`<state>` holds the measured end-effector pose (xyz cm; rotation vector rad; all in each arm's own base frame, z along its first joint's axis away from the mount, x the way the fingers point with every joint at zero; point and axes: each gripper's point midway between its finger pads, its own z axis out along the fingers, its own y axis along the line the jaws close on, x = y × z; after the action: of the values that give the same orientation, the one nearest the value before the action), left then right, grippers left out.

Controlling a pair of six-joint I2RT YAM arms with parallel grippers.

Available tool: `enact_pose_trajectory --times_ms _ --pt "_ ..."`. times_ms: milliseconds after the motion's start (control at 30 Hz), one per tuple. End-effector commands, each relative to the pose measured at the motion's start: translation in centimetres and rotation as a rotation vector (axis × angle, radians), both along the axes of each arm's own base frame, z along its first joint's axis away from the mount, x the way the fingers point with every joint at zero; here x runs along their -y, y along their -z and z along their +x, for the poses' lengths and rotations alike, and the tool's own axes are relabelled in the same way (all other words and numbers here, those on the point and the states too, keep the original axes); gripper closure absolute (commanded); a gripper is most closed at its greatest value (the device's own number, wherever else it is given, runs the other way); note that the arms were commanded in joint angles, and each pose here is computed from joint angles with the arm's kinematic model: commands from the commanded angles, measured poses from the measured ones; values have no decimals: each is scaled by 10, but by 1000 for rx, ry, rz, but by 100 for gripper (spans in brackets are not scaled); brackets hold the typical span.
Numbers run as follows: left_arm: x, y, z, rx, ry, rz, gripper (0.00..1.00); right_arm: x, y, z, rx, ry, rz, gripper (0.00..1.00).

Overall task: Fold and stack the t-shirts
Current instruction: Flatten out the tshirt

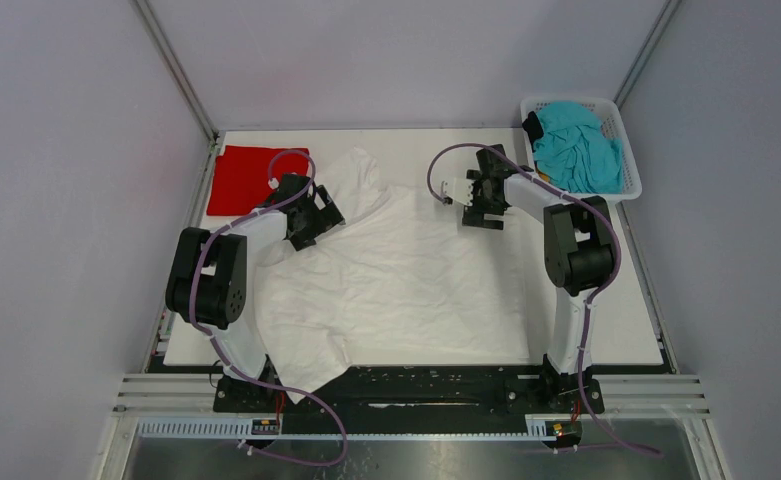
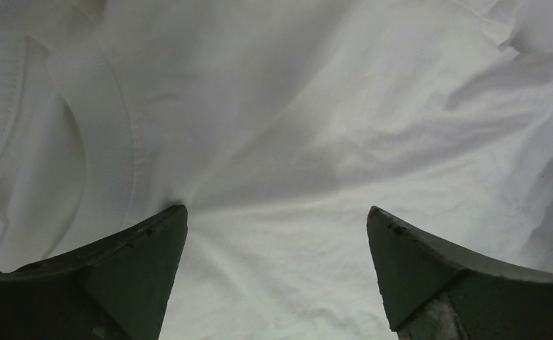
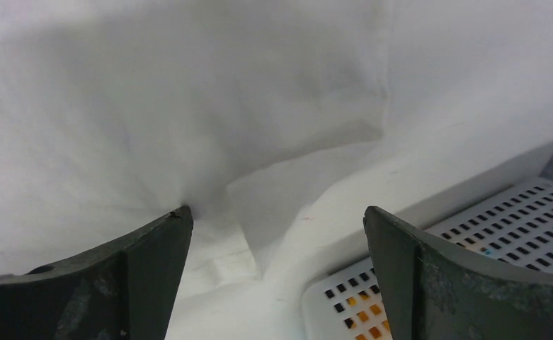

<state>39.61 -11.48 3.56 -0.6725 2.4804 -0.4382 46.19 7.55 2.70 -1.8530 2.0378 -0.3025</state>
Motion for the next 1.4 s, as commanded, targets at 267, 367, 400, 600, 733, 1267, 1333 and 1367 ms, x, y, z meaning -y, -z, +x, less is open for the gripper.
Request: enact_pose_trajectory --times_ms 267,367,400,600,733,1267,1333,1367 --pt "-1 16 -21 -96 13 4 1 31 -42 109 401 219 21 1" --pt "0 15 -21 -92 14 2 1 41 -75 143 552 375 110 0" --pt "0 14 -21 -90 13 3 1 44 -85 152 591 430 143 1" --pt "-2 9 -23 -74 8 9 1 53 -130 177 721 604 308 1" --pt "0 2 -22 -55 11 5 1 43 -136 163 657 611 368 0" --pt "23 -40 -7 75 -1 18 1 -57 -176 -11 61 1393 1310 0" --pt "27 -39 -11 72 11 14 1 -71 -142 -47 -48 1425 1265 1" --pt "29 -37 -14 66 16 14 1 -77 -128 -64 -86 1420 1218 1"
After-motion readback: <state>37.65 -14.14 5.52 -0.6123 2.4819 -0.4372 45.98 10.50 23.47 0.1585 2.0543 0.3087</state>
